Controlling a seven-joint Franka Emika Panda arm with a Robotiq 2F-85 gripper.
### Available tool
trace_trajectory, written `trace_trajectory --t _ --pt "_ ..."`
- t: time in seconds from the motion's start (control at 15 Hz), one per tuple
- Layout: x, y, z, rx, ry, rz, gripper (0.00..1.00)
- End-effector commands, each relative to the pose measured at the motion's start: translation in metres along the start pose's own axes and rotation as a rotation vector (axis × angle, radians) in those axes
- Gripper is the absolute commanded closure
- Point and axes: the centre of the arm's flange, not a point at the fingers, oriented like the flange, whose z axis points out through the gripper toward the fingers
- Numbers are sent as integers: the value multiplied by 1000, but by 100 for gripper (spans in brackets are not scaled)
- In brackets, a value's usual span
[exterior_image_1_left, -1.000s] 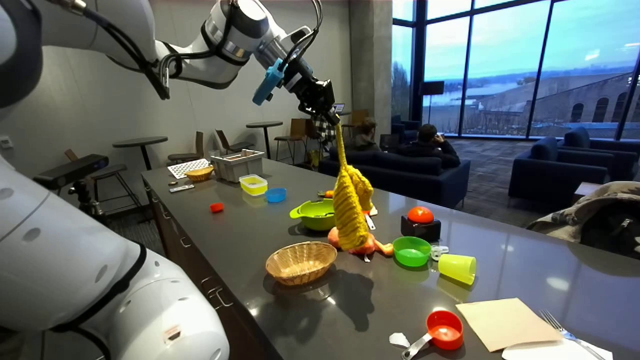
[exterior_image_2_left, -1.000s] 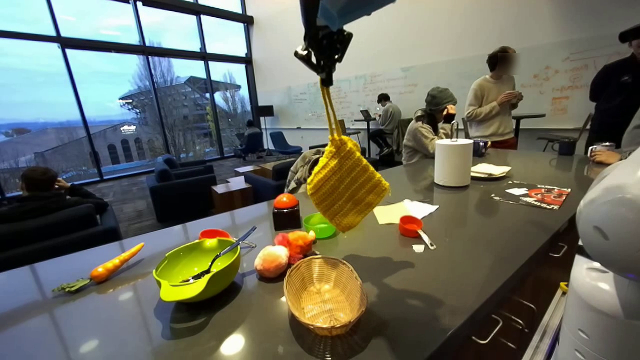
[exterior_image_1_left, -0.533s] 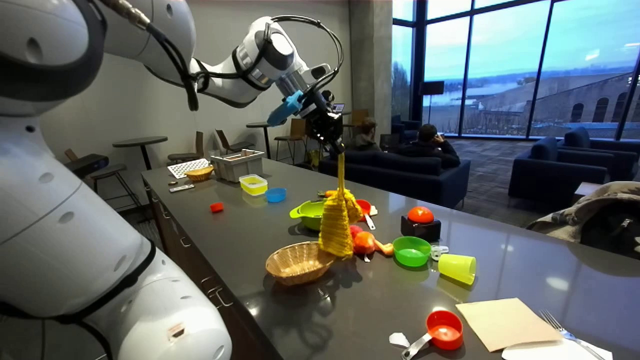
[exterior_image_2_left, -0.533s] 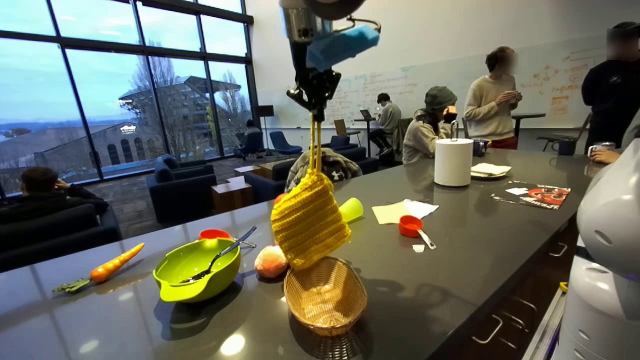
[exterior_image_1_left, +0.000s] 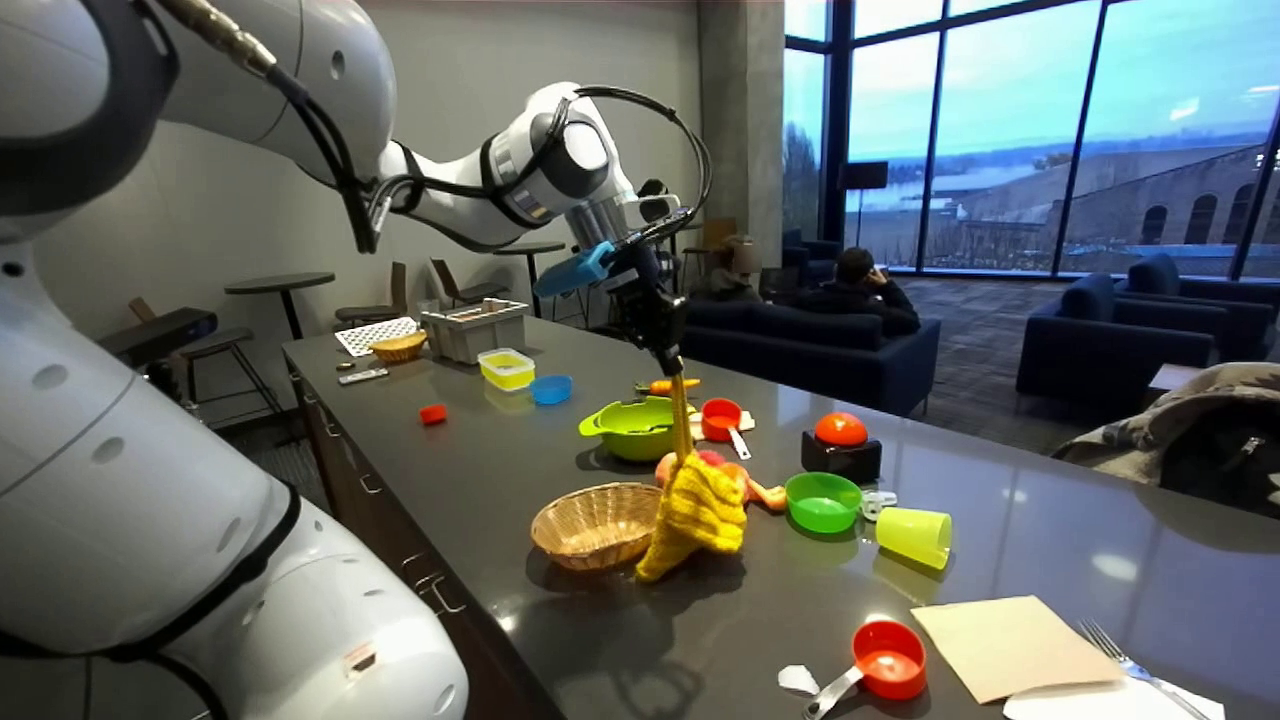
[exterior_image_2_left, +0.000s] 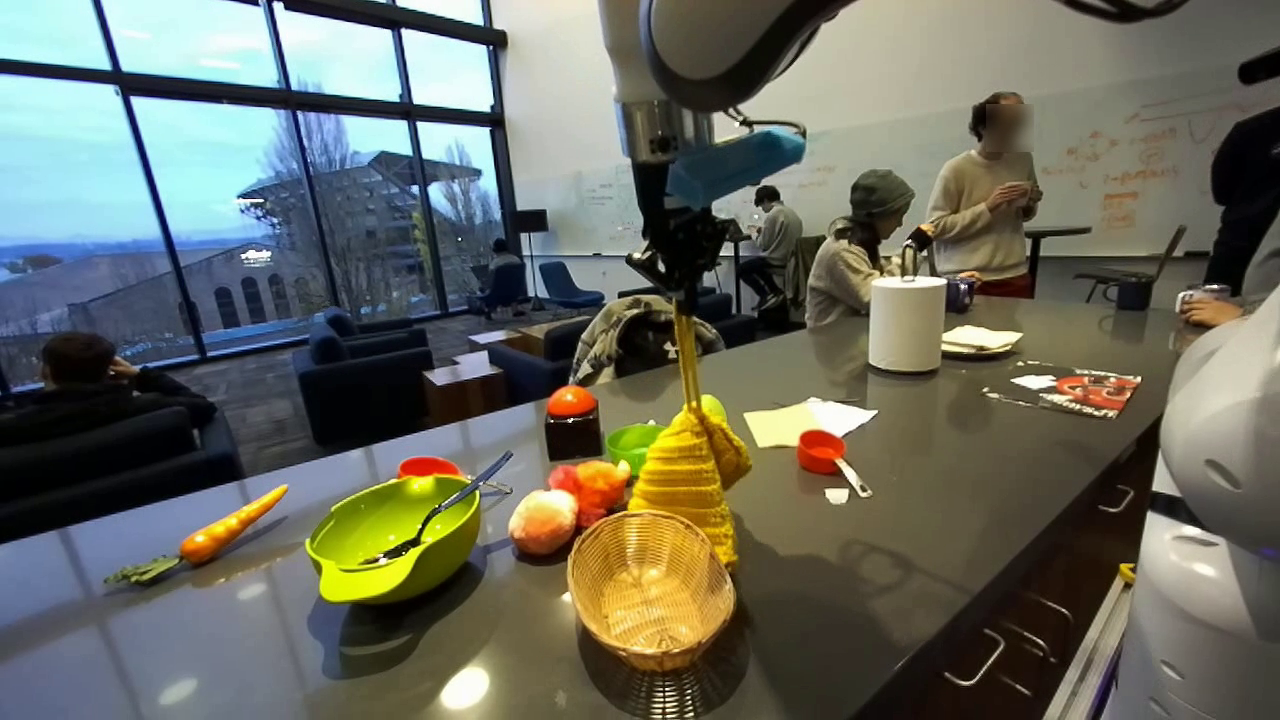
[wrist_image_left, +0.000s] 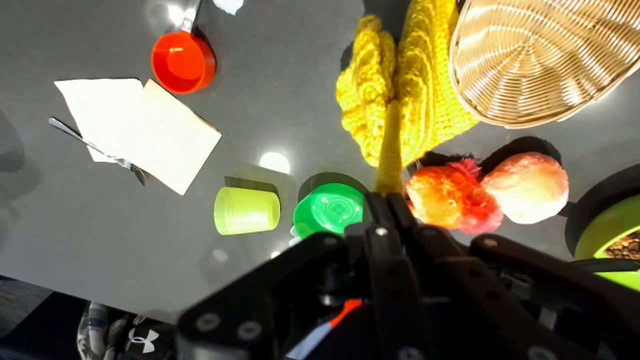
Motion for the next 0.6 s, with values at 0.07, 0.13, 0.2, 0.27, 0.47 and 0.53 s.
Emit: trace_trajectory --t 0.07,0.13,0.2,0.27,0.47,0.53 --pt "-19 11 -29 -10 47 11 99" --pt "-20 16 -36 -14 63 22 99" --pt "-23 20 -42 -12 84 39 99" --pt "-26 23 -47 -9 96 57 99" --pt "-37 22 -64 4 142 81 99" --pt "-39 19 -67 8 153 81 99"
